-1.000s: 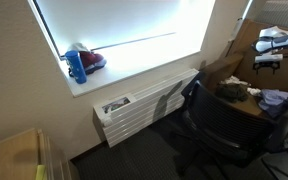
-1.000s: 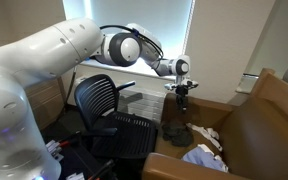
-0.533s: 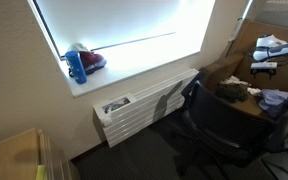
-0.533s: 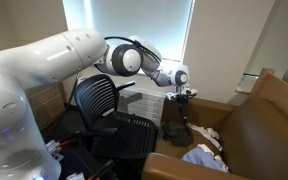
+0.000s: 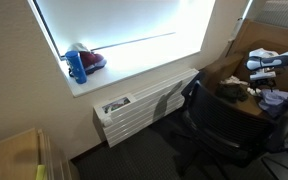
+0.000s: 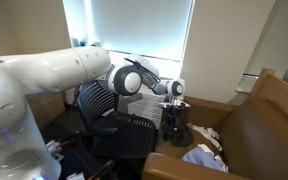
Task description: Put the black cloth on the seat of the black chair
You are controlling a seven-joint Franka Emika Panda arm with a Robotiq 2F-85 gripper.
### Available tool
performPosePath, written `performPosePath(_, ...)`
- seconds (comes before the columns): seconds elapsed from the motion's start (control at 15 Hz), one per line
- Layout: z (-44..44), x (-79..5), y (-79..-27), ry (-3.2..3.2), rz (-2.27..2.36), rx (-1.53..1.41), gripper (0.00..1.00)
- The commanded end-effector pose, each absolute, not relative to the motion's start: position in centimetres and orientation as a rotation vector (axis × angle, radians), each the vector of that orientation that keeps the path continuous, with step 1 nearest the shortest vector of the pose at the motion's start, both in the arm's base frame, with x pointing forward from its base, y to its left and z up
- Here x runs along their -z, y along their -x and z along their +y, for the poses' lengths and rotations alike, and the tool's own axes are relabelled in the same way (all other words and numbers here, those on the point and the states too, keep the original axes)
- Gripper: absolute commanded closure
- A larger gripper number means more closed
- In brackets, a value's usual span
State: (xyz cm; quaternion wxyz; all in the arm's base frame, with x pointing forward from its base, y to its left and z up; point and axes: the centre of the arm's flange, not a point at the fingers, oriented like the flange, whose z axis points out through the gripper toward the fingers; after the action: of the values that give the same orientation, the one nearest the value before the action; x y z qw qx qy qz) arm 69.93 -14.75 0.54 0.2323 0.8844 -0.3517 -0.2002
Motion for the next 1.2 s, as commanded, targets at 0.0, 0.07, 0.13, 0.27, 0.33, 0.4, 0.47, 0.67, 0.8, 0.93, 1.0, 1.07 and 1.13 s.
performPosePath(0.0, -14.6, -0.9, -70.0, -2.433, -0.957, 0.565, 0.00)
performPosePath(0.07, -14.6, -1.2, -70.0, -2.435, -0.953, 0.571, 0.00)
performPosePath(0.13, -14.7, -1.4, -69.9, -2.479, -1.006, 0.441, 0.00)
performPosePath(0.27, -15.5, 0.6, -72.5, -2.519, -1.060, 0.272, 0.00)
performPosePath(0.33, -15.7, 2.1, -73.7, -2.538, -1.062, 0.174, 0.00)
performPosePath(0.4, -15.7, 3.0, -74.4, -2.554, -1.058, 0.078, 0.00)
performPosePath(0.47, -15.6, 4.1, -75.2, -2.585, -1.065, -0.009, 0.00)
performPosePath(0.67, -14.9, 6.2, -76.7, -2.634, -1.044, -0.203, 0.00)
performPosePath(0.8, -14.7, 7.8, -77.0, -2.660, -1.055, -0.281, 0.00)
performPosePath(0.93, -15.4, 9.3, -76.9, -2.651, -1.106, -0.231, 0.00)
performPosePath(1.0, -16.0, 9.6, -76.5, -2.629, -1.190, -0.068, 0.00)
performPosePath(1.07, -14.4, 5.5, -72.0, -2.647, -1.113, -0.190, 0.00)
performPosePath(1.13, -14.7, 5.8, -71.6, -2.635, -1.144, -0.134, 0.00)
